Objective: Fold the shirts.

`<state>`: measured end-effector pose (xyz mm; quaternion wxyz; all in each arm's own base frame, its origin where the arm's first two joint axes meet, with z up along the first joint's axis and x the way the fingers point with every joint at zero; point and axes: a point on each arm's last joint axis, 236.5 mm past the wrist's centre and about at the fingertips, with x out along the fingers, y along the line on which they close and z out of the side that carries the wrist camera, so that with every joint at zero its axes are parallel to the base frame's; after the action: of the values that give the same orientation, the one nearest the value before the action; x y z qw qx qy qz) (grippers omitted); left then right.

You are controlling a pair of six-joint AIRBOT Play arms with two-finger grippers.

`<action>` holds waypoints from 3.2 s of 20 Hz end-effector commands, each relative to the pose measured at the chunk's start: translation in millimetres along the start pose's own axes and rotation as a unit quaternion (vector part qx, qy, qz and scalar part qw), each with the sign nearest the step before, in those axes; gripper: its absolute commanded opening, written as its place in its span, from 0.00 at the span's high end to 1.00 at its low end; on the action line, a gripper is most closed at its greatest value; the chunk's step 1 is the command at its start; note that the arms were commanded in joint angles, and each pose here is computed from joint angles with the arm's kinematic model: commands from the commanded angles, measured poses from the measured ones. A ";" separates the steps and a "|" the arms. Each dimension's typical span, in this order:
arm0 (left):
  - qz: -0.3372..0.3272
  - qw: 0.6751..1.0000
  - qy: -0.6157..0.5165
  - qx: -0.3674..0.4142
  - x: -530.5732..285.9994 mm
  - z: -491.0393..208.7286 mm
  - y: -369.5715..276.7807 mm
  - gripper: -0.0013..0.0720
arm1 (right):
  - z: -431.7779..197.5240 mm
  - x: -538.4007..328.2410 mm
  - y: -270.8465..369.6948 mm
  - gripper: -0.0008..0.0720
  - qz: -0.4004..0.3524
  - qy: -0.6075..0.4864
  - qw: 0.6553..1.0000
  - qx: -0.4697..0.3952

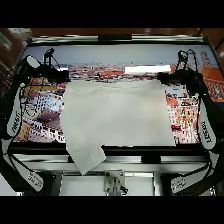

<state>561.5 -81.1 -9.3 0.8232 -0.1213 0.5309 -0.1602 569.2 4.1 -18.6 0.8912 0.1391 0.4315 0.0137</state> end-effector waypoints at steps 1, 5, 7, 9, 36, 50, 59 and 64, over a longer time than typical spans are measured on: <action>0.001 0.994 0.107 0.008 -16.7 -49.6 -2.4 0.94 | -29.5 -24.1 -2.9 0.90 0.003 0.077 0.997 0.005; 0.000 0.975 0.221 -0.006 -28.7 -101.7 -2.2 0.94 | -76.9 -44.6 -20.8 0.90 0.001 0.188 0.982 0.020; 0.003 0.967 0.253 -0.009 -35.6 -115.6 -1.0 0.94 | -92.1 -52.5 -29.5 0.90 -0.003 0.223 0.974 0.028; 0.004 0.961 0.275 -0.018 -37.8 -125.0 -0.5 0.94 | -99.9 -56.7 -36.6 0.90 -0.012 0.241 0.970 0.025; 0.089 0.945 0.308 -0.060 -60.8 -146.5 9.6 0.61 | -118.3 -97.7 -61.4 0.19 -0.055 0.302 0.952 -0.008; -0.058 0.938 0.266 -0.213 -109.2 -354.0 -21.0 0.26 | -134.7 -199.6 -108.1 0.15 -0.012 0.282 0.952 0.120; -0.093 0.935 0.312 -0.140 -66.4 -388.2 -49.8 0.26 | -137.1 -200.5 -104.0 0.15 -0.008 0.290 0.950 0.119; -0.092 0.935 0.317 -0.127 -60.1 -390.8 -57.7 0.26 | -142.5 -204.3 -103.9 0.15 -0.009 0.303 0.946 0.118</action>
<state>173.7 -114.4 -94.6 0.5715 -0.2184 0.7679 -0.1898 325.6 -91.6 27.0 0.7018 0.2306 0.6740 -0.0035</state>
